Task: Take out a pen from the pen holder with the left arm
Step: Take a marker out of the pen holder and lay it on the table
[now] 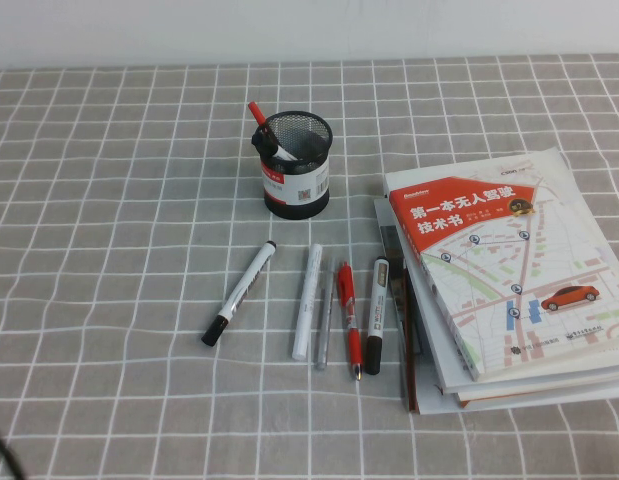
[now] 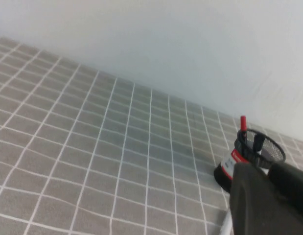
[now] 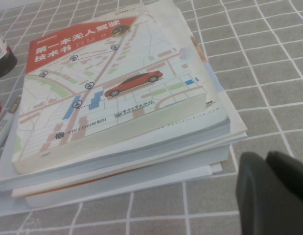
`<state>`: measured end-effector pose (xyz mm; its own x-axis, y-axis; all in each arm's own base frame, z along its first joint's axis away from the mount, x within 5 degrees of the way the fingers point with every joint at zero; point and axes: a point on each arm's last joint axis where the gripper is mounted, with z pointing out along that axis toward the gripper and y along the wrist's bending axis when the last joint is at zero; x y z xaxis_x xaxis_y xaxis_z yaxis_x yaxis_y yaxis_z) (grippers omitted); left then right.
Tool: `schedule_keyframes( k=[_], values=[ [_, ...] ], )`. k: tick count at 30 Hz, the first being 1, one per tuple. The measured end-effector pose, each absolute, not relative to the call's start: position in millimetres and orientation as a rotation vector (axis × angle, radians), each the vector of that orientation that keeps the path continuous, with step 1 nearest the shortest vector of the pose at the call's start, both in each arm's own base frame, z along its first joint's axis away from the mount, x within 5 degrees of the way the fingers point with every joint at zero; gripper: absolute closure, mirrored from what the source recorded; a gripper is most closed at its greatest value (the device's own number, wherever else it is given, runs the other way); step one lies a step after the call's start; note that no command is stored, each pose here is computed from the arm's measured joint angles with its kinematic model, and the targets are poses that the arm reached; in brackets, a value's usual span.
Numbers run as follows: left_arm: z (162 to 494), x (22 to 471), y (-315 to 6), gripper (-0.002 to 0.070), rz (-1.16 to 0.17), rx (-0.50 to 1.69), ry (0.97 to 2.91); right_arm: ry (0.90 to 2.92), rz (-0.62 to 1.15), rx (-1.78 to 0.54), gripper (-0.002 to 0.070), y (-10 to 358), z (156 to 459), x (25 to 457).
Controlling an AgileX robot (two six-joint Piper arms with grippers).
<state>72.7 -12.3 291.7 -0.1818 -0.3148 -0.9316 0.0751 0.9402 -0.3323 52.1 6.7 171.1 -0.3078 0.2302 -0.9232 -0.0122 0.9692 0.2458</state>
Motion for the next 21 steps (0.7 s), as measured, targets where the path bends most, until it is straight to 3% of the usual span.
schedule_keyframes(
  k=[3, 10, 14, 21],
  values=[
    [301.6, 89.9, -14.6, 0.0559, -0.362, -0.159, 1.799, 1.871, 0.242, 0.159, 0.0689, 6.7, 171.1, 52.1],
    [321.5, 133.3, -22.7, 0.0256, -0.388, -0.008, 1.858, 1.871, 0.242, 0.159, 0.0689, 6.7, 171.1, 52.1],
    [324.3, 156.6, -29.4, 0.0212, -0.46, 0.056, 1.886, 1.871, 0.242, 0.159, 0.0689, 6.7, 171.1, 52.1],
    [310.4, 200.4, -48.6, 0.0202, -0.483, 0.295, 1.854, 1.871, 0.242, 0.159, 0.0689, 6.7, 171.1, 52.1]
  ],
)
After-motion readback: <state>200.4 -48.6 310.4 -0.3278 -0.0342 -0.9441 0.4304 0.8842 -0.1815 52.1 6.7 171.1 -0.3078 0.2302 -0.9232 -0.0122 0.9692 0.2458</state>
